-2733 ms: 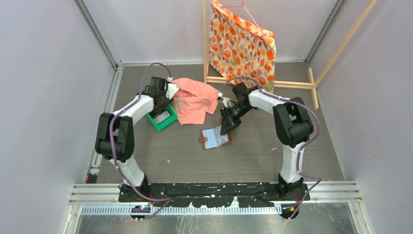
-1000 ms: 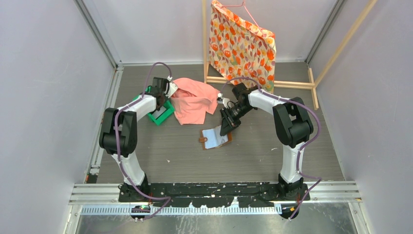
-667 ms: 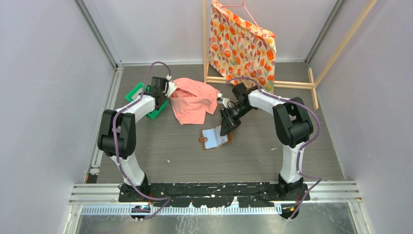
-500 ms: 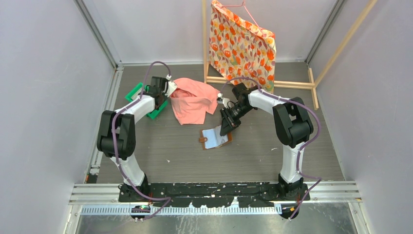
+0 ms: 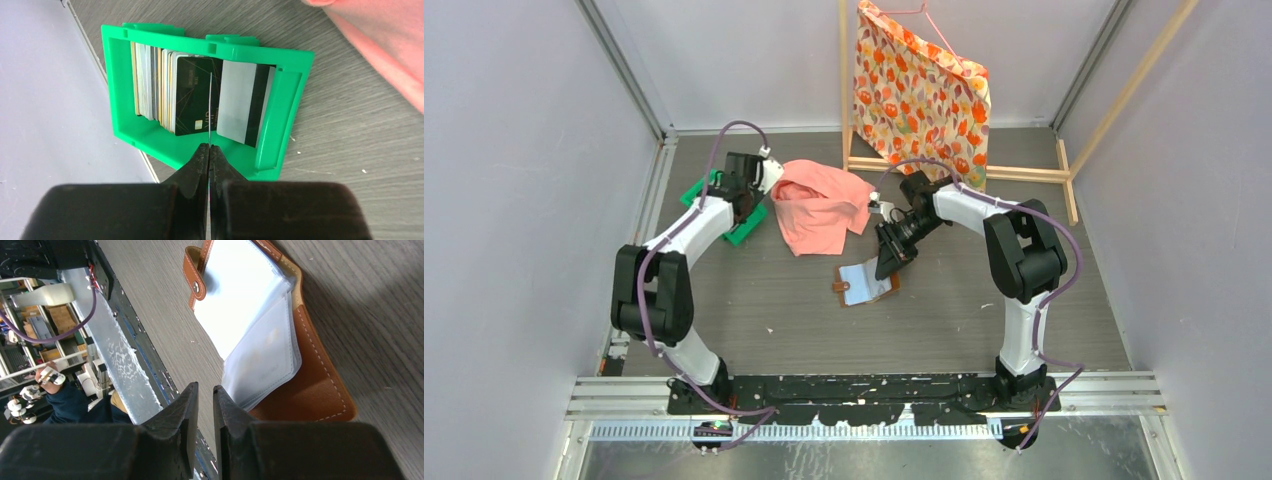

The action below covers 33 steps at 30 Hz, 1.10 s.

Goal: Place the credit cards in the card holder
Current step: Pick up the credit card from the storage box, then insert the credit card into the card holder.

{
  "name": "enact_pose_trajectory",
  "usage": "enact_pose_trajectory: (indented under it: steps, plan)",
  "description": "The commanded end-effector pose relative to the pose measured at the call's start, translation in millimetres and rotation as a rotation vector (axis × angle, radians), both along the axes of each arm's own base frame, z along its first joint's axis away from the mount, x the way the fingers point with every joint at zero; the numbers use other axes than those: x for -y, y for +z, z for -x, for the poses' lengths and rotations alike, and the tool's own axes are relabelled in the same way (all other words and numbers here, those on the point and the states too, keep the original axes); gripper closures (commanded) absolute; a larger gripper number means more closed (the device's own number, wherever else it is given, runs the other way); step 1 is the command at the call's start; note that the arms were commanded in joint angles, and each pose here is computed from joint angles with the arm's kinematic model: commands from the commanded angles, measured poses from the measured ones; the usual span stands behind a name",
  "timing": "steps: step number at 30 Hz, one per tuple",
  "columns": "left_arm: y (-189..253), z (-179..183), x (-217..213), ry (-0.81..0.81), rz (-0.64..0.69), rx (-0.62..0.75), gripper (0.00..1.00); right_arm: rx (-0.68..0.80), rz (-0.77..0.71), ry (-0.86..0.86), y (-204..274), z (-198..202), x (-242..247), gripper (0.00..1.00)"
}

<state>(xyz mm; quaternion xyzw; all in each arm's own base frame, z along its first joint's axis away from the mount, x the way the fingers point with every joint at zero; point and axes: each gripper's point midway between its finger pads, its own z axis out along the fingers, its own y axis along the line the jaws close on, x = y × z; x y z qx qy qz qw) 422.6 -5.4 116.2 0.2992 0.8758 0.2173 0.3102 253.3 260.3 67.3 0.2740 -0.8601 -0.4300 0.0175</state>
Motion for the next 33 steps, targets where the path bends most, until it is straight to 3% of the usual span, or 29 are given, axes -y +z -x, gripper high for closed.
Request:
enact_pose_trajectory:
  steps: [1,16,27,33]
  plan:
    - [32.1,7.0,4.6,0.017,0.072,0.039,1.00,0.080,-0.058,0.020,29.1,-7.0,-8.9,0.77]
    - [71.7,57.9,55.2,0.057,0.489,0.010,1.00,0.075,-0.025,0.001,22.5,-10.7,-7.5,0.77]
    - [87.2,115.8,164.6,-0.067,1.215,-0.155,1.00,0.068,-0.017,0.000,19.6,-10.4,-7.0,0.77]
    - [55.7,136.0,195.1,0.025,1.470,-0.347,1.00,0.059,0.003,-0.006,14.6,-10.8,-5.2,0.77]
